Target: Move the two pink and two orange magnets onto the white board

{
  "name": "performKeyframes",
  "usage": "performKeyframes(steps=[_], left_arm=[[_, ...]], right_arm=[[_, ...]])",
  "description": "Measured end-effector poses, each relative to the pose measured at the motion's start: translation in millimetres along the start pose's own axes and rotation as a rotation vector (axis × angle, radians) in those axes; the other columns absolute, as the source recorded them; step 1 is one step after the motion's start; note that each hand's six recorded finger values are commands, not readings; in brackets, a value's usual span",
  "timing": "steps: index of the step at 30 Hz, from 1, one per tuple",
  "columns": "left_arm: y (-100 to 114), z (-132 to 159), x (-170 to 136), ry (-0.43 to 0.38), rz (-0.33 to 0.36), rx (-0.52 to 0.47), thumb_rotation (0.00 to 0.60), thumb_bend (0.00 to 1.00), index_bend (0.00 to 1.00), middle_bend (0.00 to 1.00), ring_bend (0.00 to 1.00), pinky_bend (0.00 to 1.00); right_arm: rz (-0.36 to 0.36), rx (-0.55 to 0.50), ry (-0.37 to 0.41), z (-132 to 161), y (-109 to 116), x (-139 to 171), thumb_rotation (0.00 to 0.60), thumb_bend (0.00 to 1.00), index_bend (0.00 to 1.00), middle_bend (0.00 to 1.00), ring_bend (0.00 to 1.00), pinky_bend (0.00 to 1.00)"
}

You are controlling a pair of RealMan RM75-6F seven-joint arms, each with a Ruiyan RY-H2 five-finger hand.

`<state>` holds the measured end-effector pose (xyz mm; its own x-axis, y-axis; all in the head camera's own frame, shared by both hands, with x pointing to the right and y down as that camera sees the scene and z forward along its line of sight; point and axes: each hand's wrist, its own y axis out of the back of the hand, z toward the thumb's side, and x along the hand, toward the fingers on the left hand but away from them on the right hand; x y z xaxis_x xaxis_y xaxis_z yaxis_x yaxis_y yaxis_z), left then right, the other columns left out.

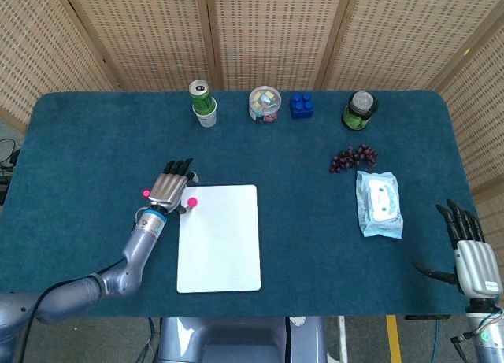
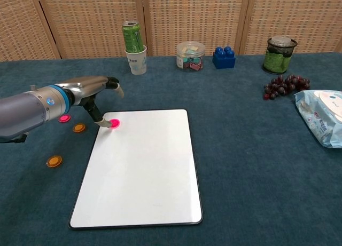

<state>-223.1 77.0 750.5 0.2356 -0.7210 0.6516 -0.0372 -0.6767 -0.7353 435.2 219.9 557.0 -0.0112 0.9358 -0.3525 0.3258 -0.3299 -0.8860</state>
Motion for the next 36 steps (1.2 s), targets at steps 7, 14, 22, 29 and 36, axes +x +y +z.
performKeyframes(steps=[7,14,22,29,36], left_arm=[[12.6,-13.8,-5.6,0.001,0.025,-0.024,0.600,0.23,0.04,0.00,0.00,0.00],[24.2,-62.5,-16.8,0.079,0.044,-0.020,0.600,0.27,0.28,0.00,0.00,0.00],[14.3,-125.1,-28.0,0.191,0.017,-0.038,0.600,0.29,0.34,0.00,0.00,0.00],[0.8,-143.9,-32.6,0.187,0.002,-0.060,0.600,0.29,0.34,0.00,0.00,0.00],[-15.4,-143.0,-30.9,0.163,-0.013,-0.066,0.600,0.30,0.34,0.00,0.00,0.00]], right_arm=[[-0.002,0.002,0.000,0.3,0.3,0.6,0.600,0.05,0.00,0.00,0.00,0.00],[0.003,0.001,0.003,1.0,0.0,0.7,0.600,0.05,0.00,0.00,0.00,0.00],[0.008,0.003,0.003,1.0,-0.5,0.9,0.600,0.05,0.00,0.00,0.00,0.00],[0.009,0.008,0.002,1.2,-0.6,1.0,0.600,0.05,0.00,0.00,0.00,0.00],[0.010,0.007,0.001,0.9,-0.7,1.1,0.600,0.05,0.00,0.00,0.00,0.00]])
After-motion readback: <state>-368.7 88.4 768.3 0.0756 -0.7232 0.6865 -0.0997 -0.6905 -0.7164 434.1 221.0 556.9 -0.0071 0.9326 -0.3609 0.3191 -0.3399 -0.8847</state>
